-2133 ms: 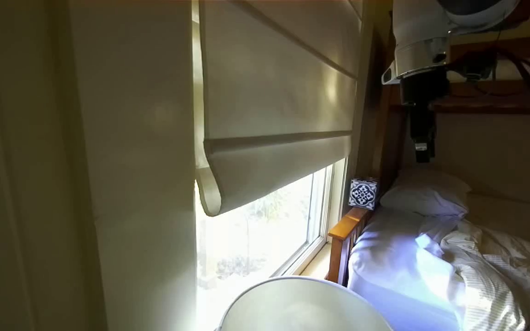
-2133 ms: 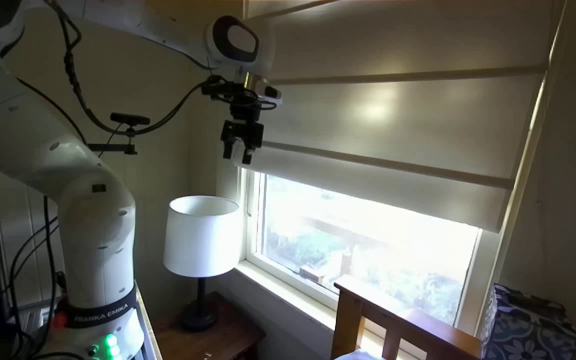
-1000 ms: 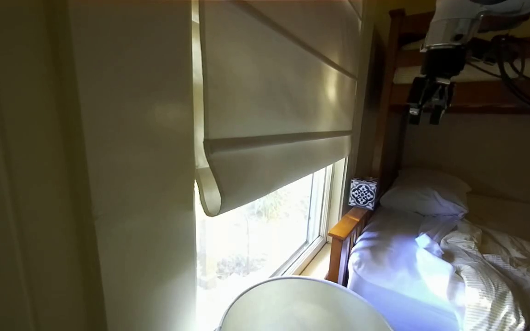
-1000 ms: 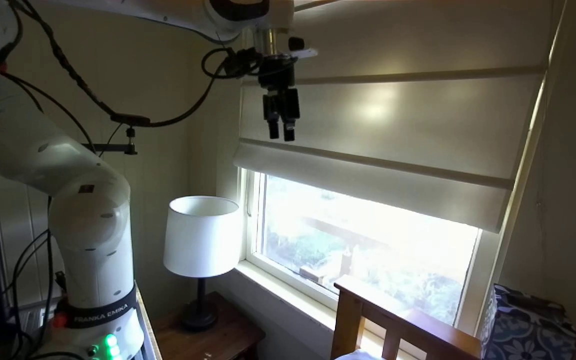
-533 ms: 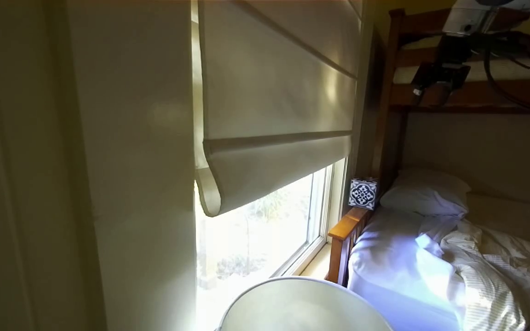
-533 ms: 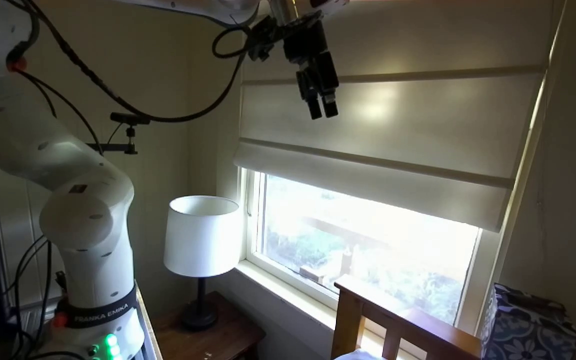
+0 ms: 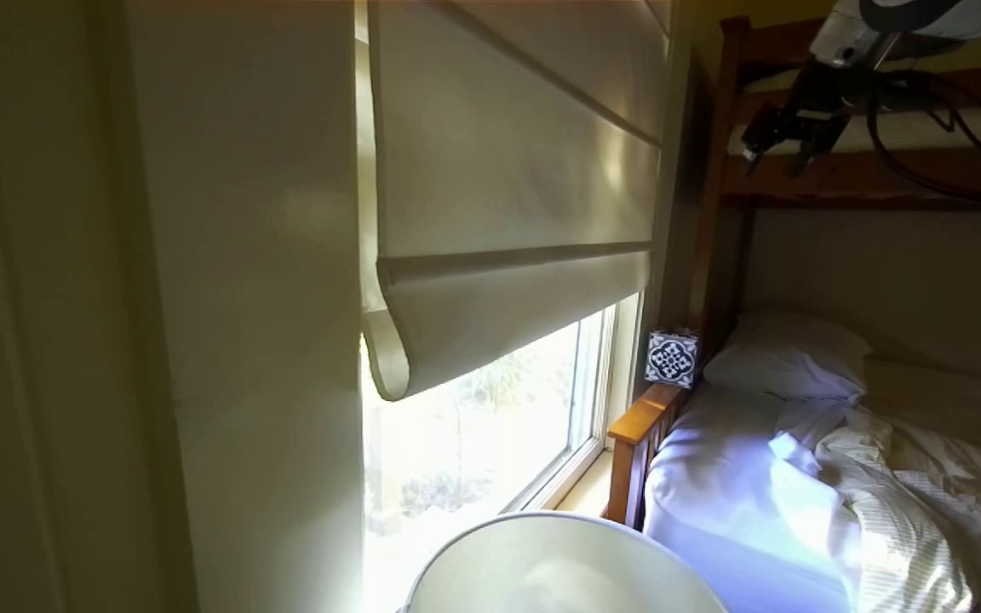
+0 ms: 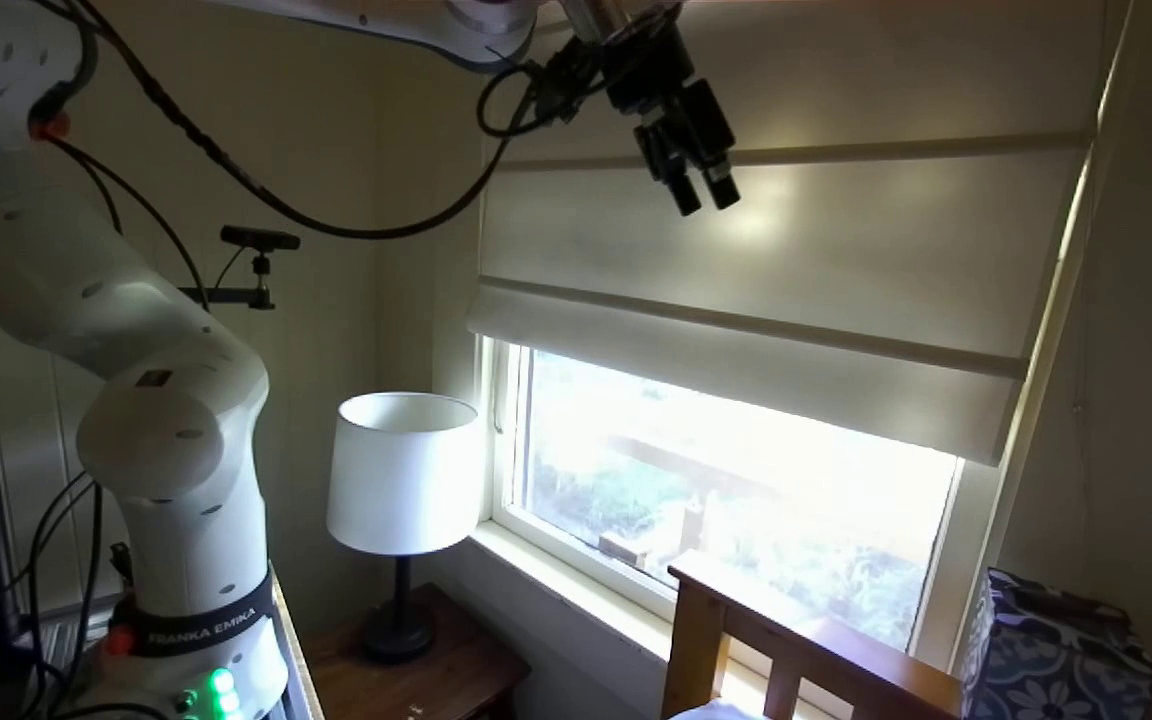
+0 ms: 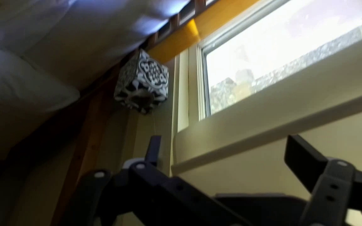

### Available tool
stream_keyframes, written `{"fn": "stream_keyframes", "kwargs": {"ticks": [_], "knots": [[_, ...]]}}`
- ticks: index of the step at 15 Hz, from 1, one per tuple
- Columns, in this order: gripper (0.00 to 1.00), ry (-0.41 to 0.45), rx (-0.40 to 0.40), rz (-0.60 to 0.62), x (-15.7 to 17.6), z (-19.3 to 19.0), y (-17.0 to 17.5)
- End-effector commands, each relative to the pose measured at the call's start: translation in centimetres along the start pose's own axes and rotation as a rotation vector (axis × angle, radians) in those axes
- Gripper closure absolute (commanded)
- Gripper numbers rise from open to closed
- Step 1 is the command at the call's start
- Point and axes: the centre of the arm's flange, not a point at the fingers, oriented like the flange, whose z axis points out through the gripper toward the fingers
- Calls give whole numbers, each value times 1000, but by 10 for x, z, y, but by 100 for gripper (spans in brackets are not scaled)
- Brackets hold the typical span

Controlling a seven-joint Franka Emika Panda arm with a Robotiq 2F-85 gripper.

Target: Lift up the curtain railing

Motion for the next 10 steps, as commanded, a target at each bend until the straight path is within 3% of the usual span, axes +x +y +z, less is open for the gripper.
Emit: {"fn": "stream_keyframes", "kwargs": {"ticks": [1,6,10], "knots": [[0,201,-50,54,60,28,33],[0,469,-171,110,129,72,79],[0,588,-320,128,158,98,99]]}}
